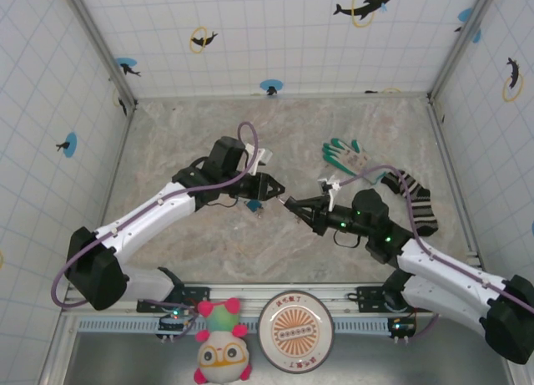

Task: Unlock with the key

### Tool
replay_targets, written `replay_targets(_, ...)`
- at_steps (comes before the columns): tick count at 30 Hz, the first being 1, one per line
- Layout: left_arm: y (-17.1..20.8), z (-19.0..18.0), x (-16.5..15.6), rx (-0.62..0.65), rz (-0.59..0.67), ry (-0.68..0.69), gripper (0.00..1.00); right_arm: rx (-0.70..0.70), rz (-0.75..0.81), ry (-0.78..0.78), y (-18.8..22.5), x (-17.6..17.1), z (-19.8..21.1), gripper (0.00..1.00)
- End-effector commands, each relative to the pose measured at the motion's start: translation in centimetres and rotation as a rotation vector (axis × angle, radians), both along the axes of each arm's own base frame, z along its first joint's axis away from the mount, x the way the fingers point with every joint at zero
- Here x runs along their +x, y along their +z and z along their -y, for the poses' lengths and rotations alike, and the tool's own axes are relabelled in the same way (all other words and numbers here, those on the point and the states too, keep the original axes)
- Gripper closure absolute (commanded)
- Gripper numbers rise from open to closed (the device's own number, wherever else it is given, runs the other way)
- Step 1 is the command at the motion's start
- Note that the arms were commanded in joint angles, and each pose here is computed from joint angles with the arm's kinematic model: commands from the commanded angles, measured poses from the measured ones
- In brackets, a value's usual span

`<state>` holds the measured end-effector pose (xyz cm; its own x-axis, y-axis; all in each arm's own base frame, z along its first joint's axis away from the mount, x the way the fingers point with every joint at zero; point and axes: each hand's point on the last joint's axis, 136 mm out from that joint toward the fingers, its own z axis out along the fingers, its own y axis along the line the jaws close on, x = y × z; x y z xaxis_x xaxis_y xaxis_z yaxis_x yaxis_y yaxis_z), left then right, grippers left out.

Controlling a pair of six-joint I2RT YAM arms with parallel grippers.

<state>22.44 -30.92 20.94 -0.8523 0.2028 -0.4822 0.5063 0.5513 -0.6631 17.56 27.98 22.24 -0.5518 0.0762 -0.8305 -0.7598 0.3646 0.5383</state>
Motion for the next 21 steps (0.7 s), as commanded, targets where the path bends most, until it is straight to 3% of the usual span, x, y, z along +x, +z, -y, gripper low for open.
replay_targets(1,-1.1,-0.1,-1.1,0.007,-0.033,-0.059,0.71,0.041,0.097,-0.057,3.1,0.8,0.5,1.00)
replay_targets(9,-0.4,0.1,-2.0,-0.019,-0.025,-0.077,0.74,0.026,0.087,-0.187,2.4,2.7,2.1,1.00)
replay_targets(15,-1.5,-3.1,1.2,0.084,0.006,0.168,0.57,0.042,0.043,-0.223,1.7,3.5,2.8,1.00)
replay_targets(21,-0.7,-5.5,3.0,0.067,0.055,0.359,0.51,0.034,-0.058,-0.352,-0.9,5.7,4.0,1.00)
